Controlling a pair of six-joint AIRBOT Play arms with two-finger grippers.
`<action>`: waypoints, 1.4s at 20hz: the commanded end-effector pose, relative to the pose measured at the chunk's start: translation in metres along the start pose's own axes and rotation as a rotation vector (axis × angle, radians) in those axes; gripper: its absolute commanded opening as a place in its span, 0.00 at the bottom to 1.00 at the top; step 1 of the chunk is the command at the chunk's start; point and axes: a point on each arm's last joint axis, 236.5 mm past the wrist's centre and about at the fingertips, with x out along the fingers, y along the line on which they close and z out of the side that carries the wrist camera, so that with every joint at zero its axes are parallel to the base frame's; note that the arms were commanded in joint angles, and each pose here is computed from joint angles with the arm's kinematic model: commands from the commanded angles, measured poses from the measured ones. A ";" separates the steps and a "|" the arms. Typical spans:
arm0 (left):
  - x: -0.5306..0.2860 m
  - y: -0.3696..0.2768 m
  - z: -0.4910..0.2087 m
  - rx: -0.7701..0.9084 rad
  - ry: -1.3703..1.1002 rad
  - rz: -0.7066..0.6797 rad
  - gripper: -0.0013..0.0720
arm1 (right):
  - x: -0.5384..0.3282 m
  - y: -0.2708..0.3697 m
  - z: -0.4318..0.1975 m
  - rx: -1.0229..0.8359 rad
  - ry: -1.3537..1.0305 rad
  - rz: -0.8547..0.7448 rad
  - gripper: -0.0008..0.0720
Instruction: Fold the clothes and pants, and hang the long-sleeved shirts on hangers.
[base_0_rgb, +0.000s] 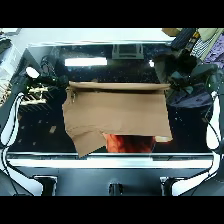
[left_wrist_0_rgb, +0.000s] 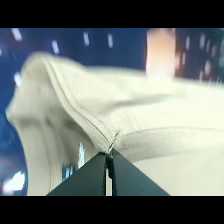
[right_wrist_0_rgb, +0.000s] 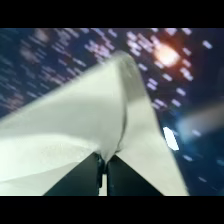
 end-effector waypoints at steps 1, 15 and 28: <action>-0.001 0.004 -0.048 0.025 0.204 0.011 0.04 | 0.008 -0.032 -0.027 -0.046 0.125 -0.119 0.05; -0.006 0.019 -0.107 -0.032 0.461 0.060 0.05 | 0.048 -0.062 -0.087 0.008 0.404 -0.171 0.05; -0.124 0.037 -0.167 -0.252 0.413 -0.040 0.90 | -0.108 -0.037 -0.050 -0.180 0.150 0.092 0.67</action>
